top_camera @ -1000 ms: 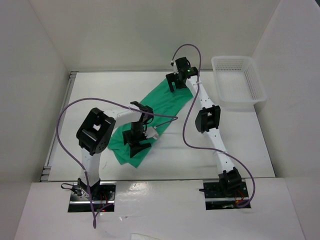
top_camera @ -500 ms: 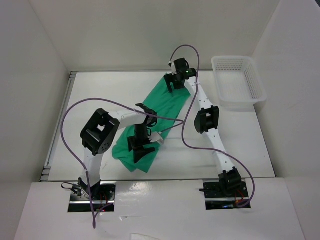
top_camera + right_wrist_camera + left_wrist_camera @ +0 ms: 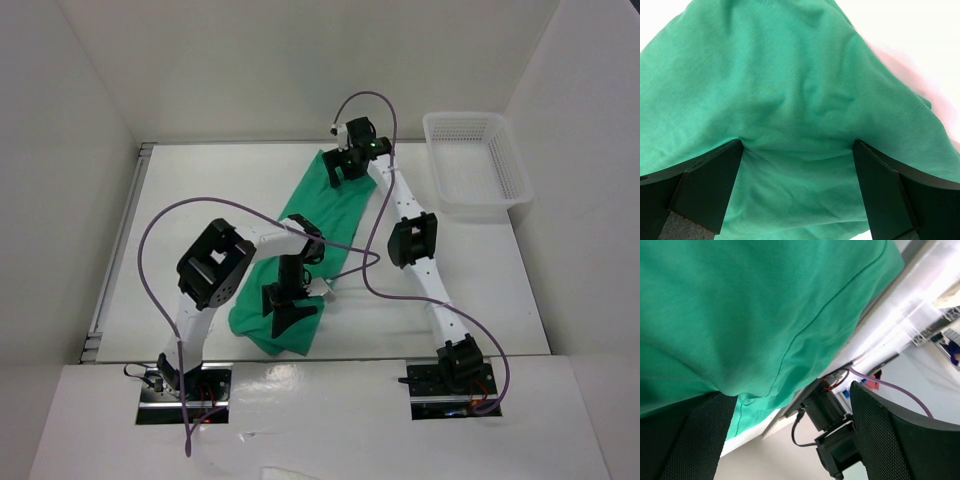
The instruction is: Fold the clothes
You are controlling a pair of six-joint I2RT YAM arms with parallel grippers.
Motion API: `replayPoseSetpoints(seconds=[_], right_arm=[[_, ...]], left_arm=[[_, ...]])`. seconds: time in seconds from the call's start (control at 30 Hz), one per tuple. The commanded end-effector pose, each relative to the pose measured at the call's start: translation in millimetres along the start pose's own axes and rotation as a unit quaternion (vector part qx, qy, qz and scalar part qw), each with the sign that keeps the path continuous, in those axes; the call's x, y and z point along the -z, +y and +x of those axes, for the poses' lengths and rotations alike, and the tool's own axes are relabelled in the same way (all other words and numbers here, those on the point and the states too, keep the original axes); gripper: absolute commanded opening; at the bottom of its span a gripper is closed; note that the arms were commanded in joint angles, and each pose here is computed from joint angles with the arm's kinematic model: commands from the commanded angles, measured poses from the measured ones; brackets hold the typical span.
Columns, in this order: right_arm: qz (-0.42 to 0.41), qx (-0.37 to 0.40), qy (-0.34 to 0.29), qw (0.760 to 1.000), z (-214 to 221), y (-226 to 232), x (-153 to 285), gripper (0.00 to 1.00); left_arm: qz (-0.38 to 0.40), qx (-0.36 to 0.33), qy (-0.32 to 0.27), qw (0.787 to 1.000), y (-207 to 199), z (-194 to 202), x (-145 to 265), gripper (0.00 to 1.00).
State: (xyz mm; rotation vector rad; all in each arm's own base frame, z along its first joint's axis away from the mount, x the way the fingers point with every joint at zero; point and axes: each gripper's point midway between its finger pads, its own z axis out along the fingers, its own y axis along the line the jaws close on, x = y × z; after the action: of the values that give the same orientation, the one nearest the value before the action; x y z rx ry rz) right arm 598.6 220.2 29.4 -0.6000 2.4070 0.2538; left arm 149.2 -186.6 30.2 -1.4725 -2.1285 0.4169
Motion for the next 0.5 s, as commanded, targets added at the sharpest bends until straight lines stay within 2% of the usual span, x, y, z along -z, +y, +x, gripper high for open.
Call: replayPoseSetpoints(seconds=[0.0, 0.2, 0.47], right_arm=[[-0.035, 0.019, -0.015, 0.999, -4, 20, -8, 0.99], [-0.048, 0.033, -0.034, 0.998, -13, 24, -6, 0.99], [-0.042, 0.039, -0.042, 0.997, -20, 21, -2, 0.99]], left_arm=[[0.033, -0.081, -0.072, 0.994, 1, -52, -25, 0.99], [0.037, -0.094, -0.077, 0.992, -2, -66, -26, 0.99], [0.008, -0.116, -0.128, 0.985, 0, -108, 7, 0.99]])
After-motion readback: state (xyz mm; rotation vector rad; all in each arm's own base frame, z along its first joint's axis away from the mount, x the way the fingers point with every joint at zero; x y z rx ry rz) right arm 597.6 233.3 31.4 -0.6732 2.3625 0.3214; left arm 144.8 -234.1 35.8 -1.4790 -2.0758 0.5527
